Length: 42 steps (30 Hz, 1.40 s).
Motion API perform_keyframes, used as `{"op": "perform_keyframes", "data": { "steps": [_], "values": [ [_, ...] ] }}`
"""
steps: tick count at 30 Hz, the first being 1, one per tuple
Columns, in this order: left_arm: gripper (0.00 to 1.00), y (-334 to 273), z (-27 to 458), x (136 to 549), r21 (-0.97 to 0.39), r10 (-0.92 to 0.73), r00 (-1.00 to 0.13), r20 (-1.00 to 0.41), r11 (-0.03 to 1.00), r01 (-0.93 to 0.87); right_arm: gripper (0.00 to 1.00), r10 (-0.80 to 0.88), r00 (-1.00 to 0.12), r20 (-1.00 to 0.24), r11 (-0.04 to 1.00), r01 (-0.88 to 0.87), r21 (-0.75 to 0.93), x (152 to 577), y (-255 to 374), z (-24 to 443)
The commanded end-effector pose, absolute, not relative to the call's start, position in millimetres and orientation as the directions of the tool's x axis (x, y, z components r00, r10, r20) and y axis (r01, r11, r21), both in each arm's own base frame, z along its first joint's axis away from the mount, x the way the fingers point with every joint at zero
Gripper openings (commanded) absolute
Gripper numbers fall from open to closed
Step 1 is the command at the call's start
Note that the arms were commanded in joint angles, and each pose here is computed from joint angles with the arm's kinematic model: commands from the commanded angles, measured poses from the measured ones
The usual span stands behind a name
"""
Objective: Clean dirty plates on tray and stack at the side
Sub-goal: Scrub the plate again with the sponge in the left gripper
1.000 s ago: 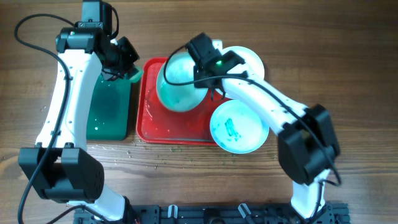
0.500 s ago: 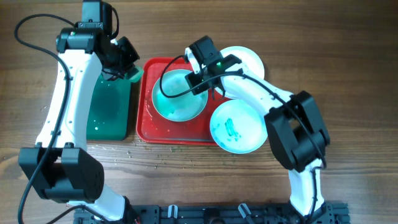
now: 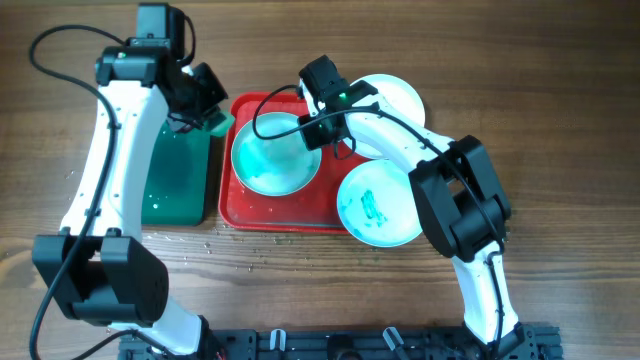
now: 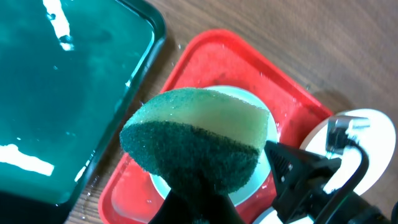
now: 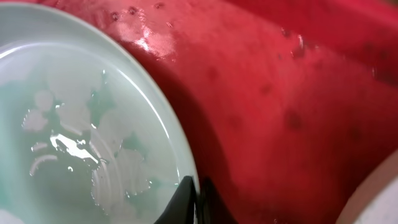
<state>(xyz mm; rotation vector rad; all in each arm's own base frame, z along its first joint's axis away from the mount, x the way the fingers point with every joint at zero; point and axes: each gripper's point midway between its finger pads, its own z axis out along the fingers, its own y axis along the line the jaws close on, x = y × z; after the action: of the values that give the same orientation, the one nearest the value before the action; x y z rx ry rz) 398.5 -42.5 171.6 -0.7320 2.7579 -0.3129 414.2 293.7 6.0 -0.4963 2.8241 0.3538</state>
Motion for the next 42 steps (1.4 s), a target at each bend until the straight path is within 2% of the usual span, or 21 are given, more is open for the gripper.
{"op": "perform_keyframes", "data": {
  "steps": [1,6,9,15,19,22,26,28,30,35,38,42],
  "values": [
    [0.04,-70,154,387,-0.261,-0.455,-0.875,-0.163,0.875,-0.407,0.04,0.076,-0.994,-0.075,0.986,0.064,0.154,385,266,-20],
    [0.04,-97,96,369,-0.233,-0.419,-0.898,-0.134,0.894,-0.382,0.04,0.041,-0.997,-0.066,0.986,0.030,0.163,384,266,-20],
    [0.04,-96,53,360,-0.187,-0.405,-0.898,-0.172,0.908,-0.374,0.04,-0.053,-0.996,-0.071,0.974,-0.067,0.215,383,276,-18],
    [0.04,-74,4,346,-0.107,-0.408,-0.874,-0.265,0.913,-0.394,0.04,-0.127,-0.987,-0.102,0.962,-0.148,0.229,386,281,-17],
    [0.04,-70,1,352,-0.113,-0.433,-0.847,-0.308,0.901,-0.420,0.04,-0.128,-0.986,-0.103,0.962,-0.149,0.229,386,281,-18],
    [0.04,-81,0,363,-0.185,-0.459,-0.833,-0.310,0.888,-0.420,0.04,-0.136,-0.985,-0.105,0.961,-0.157,0.228,386,281,-18],
    [0.04,-103,-25,355,-0.282,-0.583,-0.799,-0.150,0.800,-0.530,0.04,-0.146,-0.983,-0.109,0.959,-0.168,0.227,387,281,-18],
    [0.04,-127,-37,347,-0.354,-0.599,-0.801,-0.011,0.751,-0.557,0.04,-0.150,-0.983,-0.110,0.959,-0.171,0.227,387,281,-18],
    [0.04,-133,-31,349,-0.384,-0.590,-0.808,0.004,0.745,-0.545,0.04,-0.150,-0.983,-0.111,0.959,-0.172,0.227,387,281,-17],
    [0.04,-115,3,376,-0.415,-0.552,-0.830,-0.084,0.777,-0.474,0.04,-0.153,-0.982,-0.111,0.958,-0.174,0.226,387,281,-18],
    [0.04,-80,6,390,-0.367,-0.611,-0.776,-0.160,0.766,-0.527,0.04,-0.152,-0.982,-0.111,0.958,-0.174,0.227,387,281,-18],
    [0.04,-79,10,405,-0.327,-0.463,-0.836,-0.294,0.871,-0.367,0.04,-0.152,-0.981,-0.117,0.957,-0.176,0.229,388,282,-17]
  ]
}}
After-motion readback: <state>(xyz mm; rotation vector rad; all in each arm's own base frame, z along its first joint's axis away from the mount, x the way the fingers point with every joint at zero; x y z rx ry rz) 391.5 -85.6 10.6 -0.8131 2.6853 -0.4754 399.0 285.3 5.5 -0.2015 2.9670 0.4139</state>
